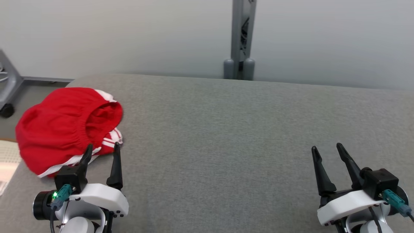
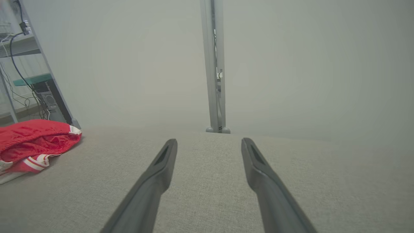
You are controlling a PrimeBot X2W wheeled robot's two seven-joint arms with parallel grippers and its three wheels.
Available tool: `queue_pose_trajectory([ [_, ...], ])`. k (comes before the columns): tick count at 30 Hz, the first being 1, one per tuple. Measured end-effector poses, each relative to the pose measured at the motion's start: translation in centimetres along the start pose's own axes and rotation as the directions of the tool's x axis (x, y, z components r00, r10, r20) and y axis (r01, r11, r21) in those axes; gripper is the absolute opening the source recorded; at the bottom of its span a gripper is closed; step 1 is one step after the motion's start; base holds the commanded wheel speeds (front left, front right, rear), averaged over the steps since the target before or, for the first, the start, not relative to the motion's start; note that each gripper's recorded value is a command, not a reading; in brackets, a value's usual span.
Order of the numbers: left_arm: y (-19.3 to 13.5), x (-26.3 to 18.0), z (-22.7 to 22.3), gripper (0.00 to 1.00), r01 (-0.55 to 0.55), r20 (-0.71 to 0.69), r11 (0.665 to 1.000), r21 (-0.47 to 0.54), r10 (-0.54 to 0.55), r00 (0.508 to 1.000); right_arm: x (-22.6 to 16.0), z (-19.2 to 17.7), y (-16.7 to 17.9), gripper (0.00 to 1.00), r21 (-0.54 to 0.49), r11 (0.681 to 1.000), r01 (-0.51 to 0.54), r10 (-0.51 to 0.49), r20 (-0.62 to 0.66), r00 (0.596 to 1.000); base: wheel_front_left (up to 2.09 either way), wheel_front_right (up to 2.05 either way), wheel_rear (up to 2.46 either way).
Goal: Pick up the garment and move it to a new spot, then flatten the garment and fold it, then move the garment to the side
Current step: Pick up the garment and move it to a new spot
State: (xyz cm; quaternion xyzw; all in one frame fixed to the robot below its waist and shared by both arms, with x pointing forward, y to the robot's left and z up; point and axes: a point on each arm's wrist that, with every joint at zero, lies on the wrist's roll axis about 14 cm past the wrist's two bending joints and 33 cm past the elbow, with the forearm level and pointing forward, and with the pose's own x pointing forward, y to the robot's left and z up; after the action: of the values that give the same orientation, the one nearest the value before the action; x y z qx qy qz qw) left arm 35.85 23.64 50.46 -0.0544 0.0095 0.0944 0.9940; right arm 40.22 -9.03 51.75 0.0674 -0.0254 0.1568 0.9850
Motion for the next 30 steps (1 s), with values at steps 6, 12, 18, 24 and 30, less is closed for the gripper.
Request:
queue_pose_trajectory([
  [6,3.3,-1.4,1.1,1.00,-0.102,0.033,0.995,-0.005,0.102,0.994,1.5,-0.2,3.6,1.00,0.012,0.994,-0.108,0.108,-0.002,0.994,0.00,0.00,0.00],
  [12,6.5,-3.0,2.1,1.00,-0.194,0.059,0.981,-0.008,0.194,0.979,2.5,-0.3,6.5,1.00,0.020,0.982,-0.190,0.190,0.000,0.982,0.00,0.00,0.00],
  [18,8.4,-4.5,2.3,1.00,-0.248,0.063,0.969,-0.013,0.249,0.967,3.0,-0.4,8.2,1.00,0.028,0.971,-0.239,0.239,0.004,0.971,0.00,0.00,0.00],
  [24,9.0,-5.1,2.3,1.00,-0.269,0.061,0.963,-0.016,0.269,0.961,3.3,-0.5,9.0,1.00,0.029,0.965,-0.260,0.260,0.000,0.966,0.00,0.00,0.00],
  [30,9.0,-5.3,2.2,1.00,-0.267,0.054,0.964,-0.012,0.268,0.962,3.3,-0.6,9.3,1.00,0.031,0.963,-0.267,0.267,0.000,0.964,0.00,0.00,0.00],
])
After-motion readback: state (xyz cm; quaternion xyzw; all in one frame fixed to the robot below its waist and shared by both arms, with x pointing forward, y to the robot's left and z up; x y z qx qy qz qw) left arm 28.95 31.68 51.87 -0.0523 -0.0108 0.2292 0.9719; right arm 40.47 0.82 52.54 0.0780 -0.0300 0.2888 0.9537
